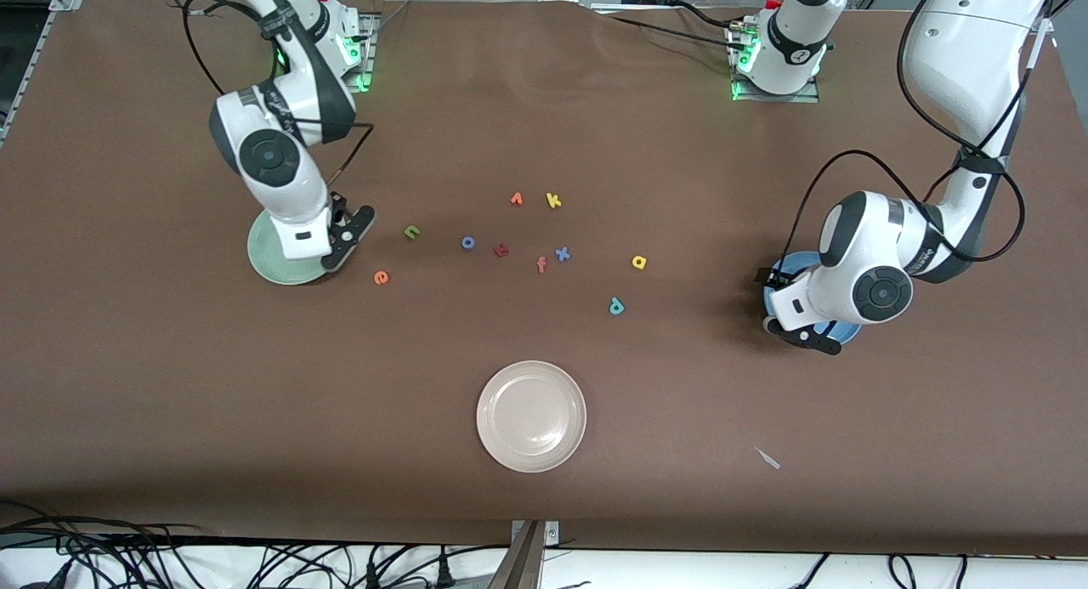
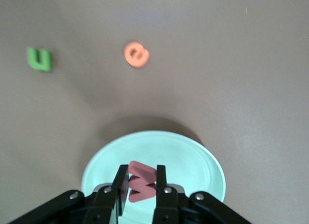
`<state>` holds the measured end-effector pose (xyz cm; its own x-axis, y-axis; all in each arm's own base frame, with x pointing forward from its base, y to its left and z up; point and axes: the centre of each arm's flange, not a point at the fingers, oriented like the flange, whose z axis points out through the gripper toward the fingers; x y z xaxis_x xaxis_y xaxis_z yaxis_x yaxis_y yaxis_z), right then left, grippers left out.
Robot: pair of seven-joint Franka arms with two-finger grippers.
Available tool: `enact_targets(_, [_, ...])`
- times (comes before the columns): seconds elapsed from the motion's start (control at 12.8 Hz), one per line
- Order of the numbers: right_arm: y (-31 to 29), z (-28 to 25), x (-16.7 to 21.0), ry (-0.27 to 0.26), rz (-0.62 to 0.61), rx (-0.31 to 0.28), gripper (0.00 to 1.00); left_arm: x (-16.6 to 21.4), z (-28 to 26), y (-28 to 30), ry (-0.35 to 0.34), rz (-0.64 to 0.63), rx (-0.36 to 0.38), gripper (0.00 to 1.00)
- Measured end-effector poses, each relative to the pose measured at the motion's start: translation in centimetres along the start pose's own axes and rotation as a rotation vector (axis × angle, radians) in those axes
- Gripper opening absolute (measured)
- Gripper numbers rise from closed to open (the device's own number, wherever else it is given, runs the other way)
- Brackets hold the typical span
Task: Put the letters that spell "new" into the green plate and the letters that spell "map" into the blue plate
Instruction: 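Open the left gripper over the blue plate while the right gripper releases, then grasp the yellow d with the left gripper while the right gripper grasps the green u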
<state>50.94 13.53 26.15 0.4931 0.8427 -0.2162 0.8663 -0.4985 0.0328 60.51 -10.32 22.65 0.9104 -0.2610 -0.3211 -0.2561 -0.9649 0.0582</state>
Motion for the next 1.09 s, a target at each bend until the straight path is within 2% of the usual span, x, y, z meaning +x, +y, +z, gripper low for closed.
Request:
enact_targets(0.31, [0.0,5.4,-3.2,0.042,0.020,0.009,0.26,0.3,-0.5,9.9,0.058,-0.164,-0.038,1.00])
enact_targets(0.39, [-0.4,6.1,-3.7,0.049,0.022,0.011,0.33,0.2,-0.1,11.5,0.084,-0.187,-0.049,1.00])
enact_targets(0.63, [-0.6,6.3,-4.1,0.056,0.028,0.007,0.66,-1.3,2.5,15.9,0.175,-0.225,-0.096,1.00])
enact_targets(0.7, [-0.6,5.9,-4.0,0.058,0.026,0.003,0.78,-2.1,3.5,17.6,0.188,-0.232,-0.091,1.00])
enact_targets(0.86, [-1.9,4.8,-2.4,0.074,0.051,-0.005,0.99,-3.4,4.9,21.0,0.212,-0.250,-0.031,1.00])
enact_targets(1.09, [-6.9,2.9,2.1,0.106,0.242,-0.001,1.00,-4.6,6.0,24.9,0.246,-0.245,0.012,1.00])
